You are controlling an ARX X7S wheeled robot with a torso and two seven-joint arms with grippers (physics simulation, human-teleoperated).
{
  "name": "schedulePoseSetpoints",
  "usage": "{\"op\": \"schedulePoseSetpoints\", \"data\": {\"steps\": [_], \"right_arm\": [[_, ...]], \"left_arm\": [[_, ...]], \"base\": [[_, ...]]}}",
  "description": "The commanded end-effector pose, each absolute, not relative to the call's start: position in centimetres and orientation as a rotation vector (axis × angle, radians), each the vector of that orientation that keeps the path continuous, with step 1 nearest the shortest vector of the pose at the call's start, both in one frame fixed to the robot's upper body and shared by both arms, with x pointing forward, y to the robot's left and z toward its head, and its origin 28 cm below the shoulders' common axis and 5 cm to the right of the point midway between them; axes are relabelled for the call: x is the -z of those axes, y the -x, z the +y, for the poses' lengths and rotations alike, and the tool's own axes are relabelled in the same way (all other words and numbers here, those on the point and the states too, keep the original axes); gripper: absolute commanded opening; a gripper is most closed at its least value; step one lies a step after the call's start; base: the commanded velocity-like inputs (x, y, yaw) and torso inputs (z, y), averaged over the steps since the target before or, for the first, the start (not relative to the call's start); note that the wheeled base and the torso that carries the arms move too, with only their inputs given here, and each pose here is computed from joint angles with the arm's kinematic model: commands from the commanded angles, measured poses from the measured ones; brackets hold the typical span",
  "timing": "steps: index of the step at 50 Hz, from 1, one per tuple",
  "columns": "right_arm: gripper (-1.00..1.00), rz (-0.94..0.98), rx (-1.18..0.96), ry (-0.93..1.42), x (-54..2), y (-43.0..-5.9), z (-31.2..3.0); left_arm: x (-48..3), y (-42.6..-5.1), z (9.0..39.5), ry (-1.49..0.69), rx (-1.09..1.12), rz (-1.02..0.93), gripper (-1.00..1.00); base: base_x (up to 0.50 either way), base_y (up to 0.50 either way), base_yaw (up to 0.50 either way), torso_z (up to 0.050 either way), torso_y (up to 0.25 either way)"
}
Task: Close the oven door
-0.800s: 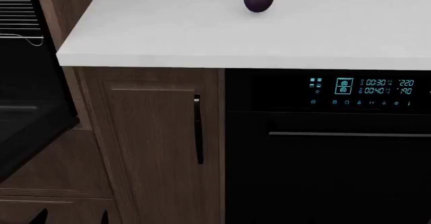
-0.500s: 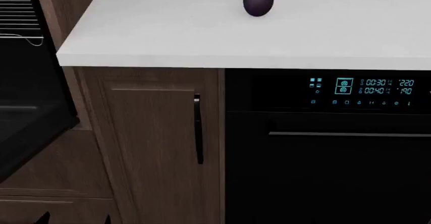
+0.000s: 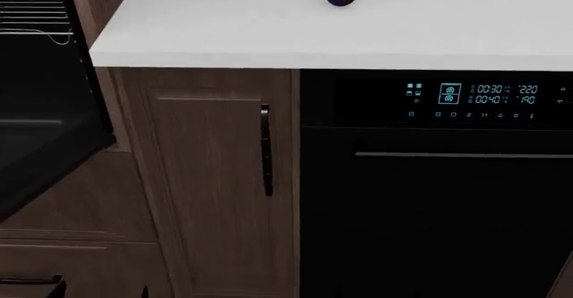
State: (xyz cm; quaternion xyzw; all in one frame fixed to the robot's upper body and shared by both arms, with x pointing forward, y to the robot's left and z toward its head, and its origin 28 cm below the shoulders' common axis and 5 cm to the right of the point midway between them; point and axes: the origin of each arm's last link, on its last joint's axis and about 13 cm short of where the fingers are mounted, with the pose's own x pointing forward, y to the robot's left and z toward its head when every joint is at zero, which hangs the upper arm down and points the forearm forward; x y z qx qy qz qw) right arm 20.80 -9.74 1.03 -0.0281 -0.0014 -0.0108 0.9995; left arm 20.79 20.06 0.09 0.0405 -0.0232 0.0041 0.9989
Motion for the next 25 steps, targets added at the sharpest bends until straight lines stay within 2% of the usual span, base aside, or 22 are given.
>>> {"op": "schedulePoseSetpoints", "data": {"steps": [1,19,20,21,25], "right_arm": [[1.0,0.008,0.024,0.076,-0.5,-20.9,-9.8],[1.0,0.004,0.038,0.091,-0.4,-20.8,-9.9],[1.0,0.003,0.038,0.09,-0.5,-20.8,-9.8],[1.0,0.002,0.038,0.093,-0.5,-20.7,-9.8],[1.0,-0.002,0.038,0.094,-0.6,-20.7,-9.9]], "left_arm": [[0.3,-20.8,20.1,-0.103,-0.017,-0.059,1.0],[0.1,-20.8,20.1,-0.105,-0.026,-0.079,1.0],[-1.1,-20.7,20.1,-0.107,-0.024,-0.082,1.0],[0.2,-20.7,20.2,-0.107,-0.025,-0.082,1.0],[0.2,-20.7,20.1,-0.103,-0.024,-0.082,1.0]], "base": [[-0.22,0.0,0.0,0.0,0.0],[-0.22,0.0,0.0,0.0,0.0],[-0.22,0.0,0.0,0.0,0.0],[-0.22,0.0,0.0,0.0,0.0],[-0.22,0.0,0.0,0.0,0.0]]}}
